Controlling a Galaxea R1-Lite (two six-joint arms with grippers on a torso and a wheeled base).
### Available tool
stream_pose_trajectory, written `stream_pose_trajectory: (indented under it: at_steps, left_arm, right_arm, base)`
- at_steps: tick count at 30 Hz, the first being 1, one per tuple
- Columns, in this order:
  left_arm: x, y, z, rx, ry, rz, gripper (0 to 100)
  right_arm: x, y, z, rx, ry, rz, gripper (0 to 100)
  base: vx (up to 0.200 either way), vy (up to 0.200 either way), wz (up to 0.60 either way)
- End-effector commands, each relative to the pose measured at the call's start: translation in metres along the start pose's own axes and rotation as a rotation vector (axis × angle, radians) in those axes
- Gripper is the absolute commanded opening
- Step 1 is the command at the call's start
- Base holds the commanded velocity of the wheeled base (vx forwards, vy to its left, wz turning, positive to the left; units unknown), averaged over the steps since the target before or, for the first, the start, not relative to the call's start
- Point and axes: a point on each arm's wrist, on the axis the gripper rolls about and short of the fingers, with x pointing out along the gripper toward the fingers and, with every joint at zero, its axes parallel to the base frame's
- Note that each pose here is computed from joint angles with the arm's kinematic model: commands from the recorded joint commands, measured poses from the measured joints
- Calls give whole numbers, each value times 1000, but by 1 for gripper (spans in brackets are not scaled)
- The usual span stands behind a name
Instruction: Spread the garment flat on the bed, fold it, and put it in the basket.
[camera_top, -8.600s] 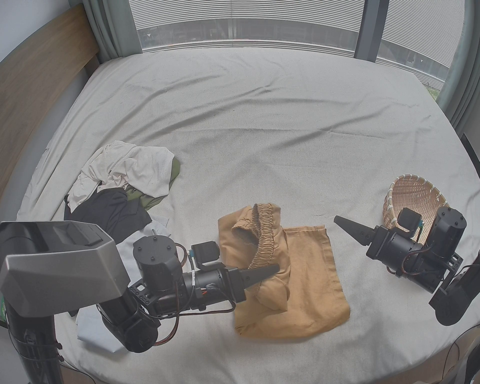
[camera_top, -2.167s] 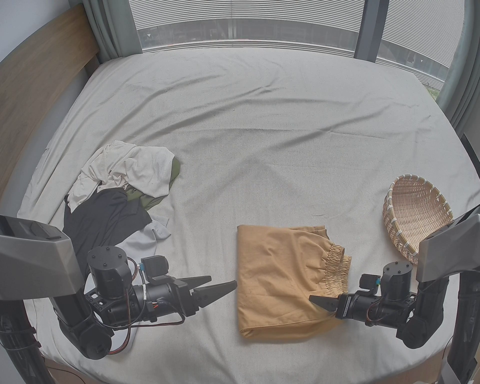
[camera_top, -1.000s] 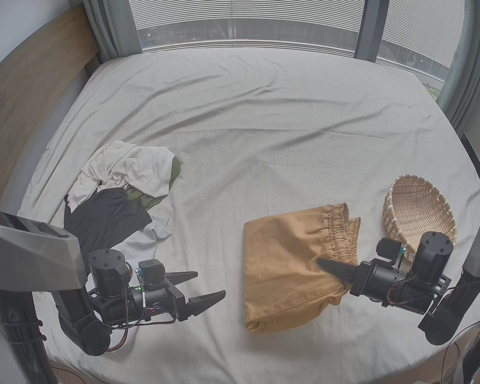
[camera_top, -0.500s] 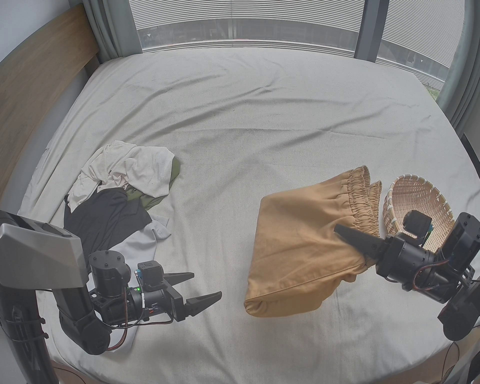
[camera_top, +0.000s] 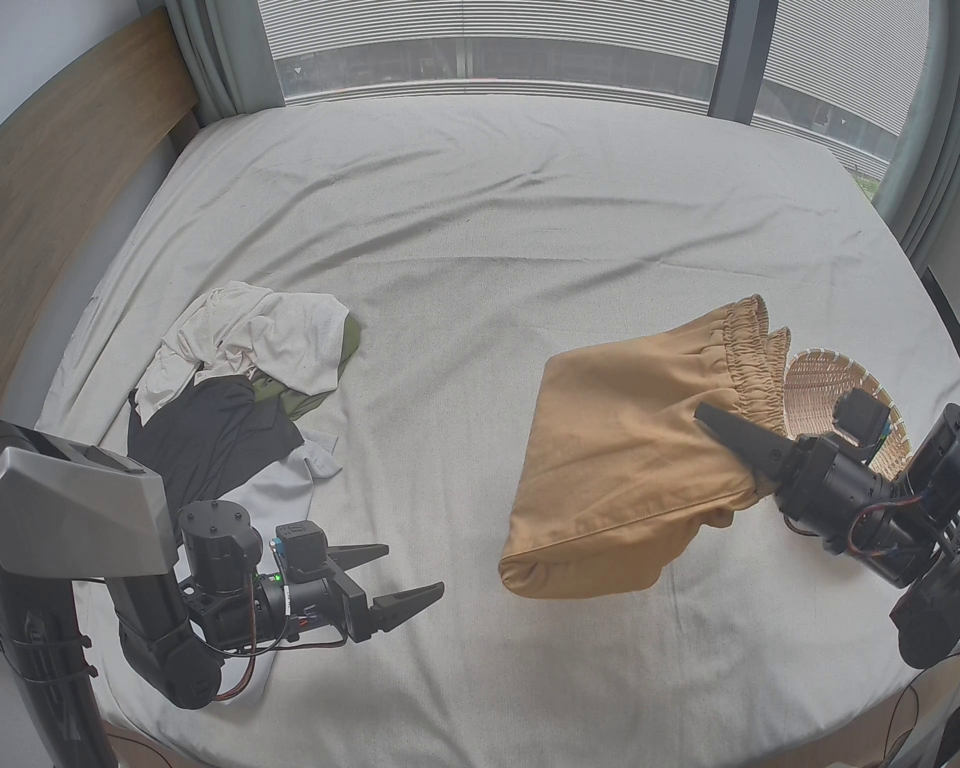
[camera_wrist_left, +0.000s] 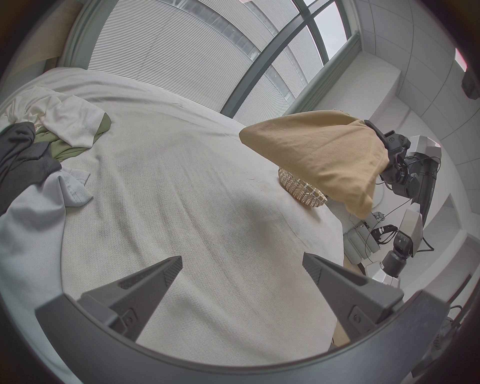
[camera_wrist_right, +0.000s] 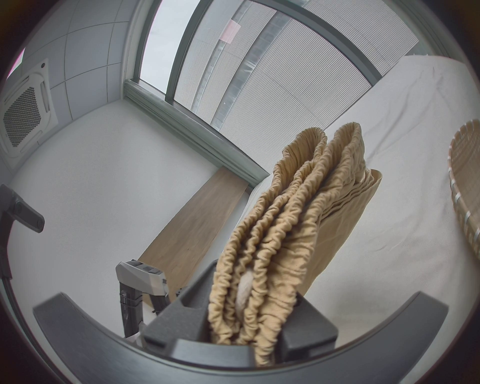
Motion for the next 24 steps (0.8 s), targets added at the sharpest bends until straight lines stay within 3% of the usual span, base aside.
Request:
stream_pose_trajectory:
  at_steps: [1,8,24]
  left_arm:
    - [0,1,1,-1,-4,4,100]
    - [0,1,0,-2,-3,5,100]
    - [0,1,1,0,-6,4,100]
  right_arm:
    - [-8,-20,20,-80,-81,-97,0]
    - [-21,-39,41,-130,-155,-190,0]
    - [-39,-74,57,-150,-195,-316,0]
  base:
    - [0,0,0]
    - [0,0,0]
    - [0,0,0]
